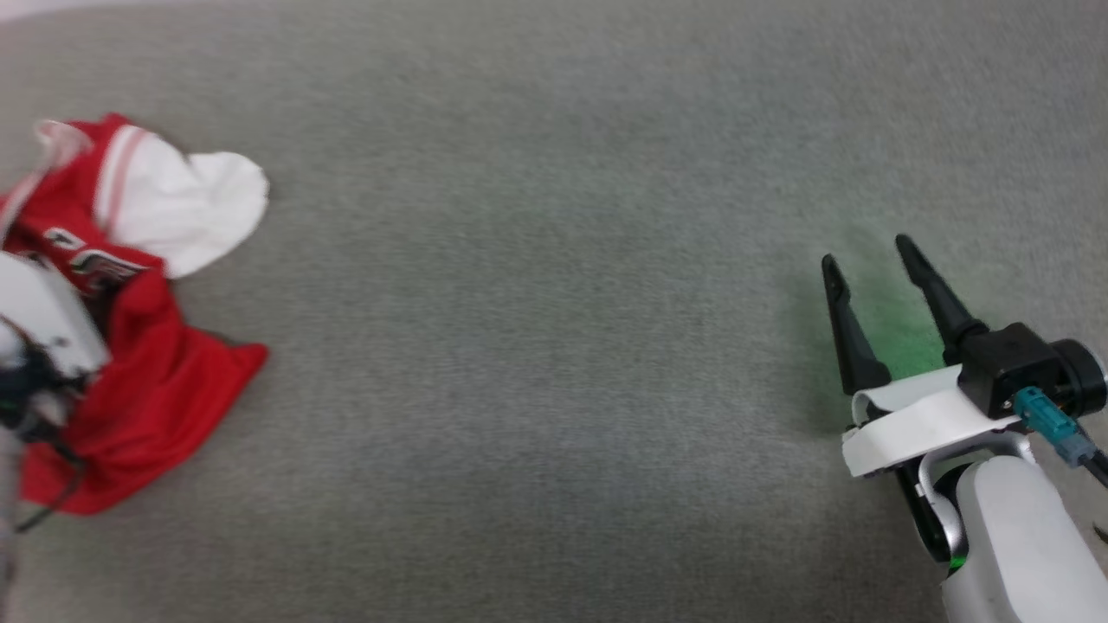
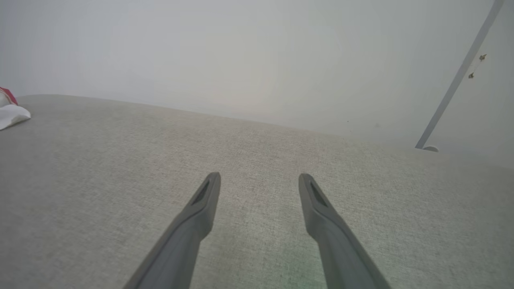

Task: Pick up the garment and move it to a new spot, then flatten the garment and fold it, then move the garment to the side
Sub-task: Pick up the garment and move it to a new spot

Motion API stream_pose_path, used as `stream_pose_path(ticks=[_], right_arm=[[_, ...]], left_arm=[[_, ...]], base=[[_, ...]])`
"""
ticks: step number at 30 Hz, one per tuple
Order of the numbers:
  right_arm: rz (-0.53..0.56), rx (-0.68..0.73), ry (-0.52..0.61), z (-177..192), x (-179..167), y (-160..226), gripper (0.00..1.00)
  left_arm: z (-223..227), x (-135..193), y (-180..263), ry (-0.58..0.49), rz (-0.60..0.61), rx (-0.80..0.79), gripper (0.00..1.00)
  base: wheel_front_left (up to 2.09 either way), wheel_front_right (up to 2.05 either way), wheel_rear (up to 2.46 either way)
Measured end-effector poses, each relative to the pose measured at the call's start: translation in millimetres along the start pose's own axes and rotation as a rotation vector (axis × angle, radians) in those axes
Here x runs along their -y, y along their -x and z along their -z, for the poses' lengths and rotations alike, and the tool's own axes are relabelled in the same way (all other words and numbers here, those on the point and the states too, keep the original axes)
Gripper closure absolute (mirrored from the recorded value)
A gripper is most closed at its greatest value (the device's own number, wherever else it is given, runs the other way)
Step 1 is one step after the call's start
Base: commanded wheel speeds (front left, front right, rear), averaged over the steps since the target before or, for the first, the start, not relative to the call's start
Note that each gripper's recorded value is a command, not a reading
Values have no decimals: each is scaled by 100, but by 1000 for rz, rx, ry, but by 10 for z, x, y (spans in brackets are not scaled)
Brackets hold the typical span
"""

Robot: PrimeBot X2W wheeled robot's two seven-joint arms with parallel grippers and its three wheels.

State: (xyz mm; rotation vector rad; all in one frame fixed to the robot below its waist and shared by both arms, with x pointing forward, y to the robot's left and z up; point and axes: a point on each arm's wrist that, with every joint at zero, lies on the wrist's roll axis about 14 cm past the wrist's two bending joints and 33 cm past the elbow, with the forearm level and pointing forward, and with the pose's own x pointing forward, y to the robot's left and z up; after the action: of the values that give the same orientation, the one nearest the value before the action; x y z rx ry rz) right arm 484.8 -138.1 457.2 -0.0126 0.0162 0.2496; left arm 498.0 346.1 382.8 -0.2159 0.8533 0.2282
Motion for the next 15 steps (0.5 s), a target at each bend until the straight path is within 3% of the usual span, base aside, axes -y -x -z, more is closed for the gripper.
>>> stream_pose_path(ticks=[8, 10, 15], right_arm=[[33, -21, 22, 88, 191, 84, 0], [30, -17, 27, 65, 186, 102, 0], [31, 8, 27, -56, 169, 148, 0]], left_arm=[[116, 100, -324, -15, -3, -67, 0], [116, 122, -319, -20, 2, -69, 100], [42, 212, -228, -59, 25, 14, 100]], base=[[0, 0, 0], [0, 0, 0], [0, 0, 0]])
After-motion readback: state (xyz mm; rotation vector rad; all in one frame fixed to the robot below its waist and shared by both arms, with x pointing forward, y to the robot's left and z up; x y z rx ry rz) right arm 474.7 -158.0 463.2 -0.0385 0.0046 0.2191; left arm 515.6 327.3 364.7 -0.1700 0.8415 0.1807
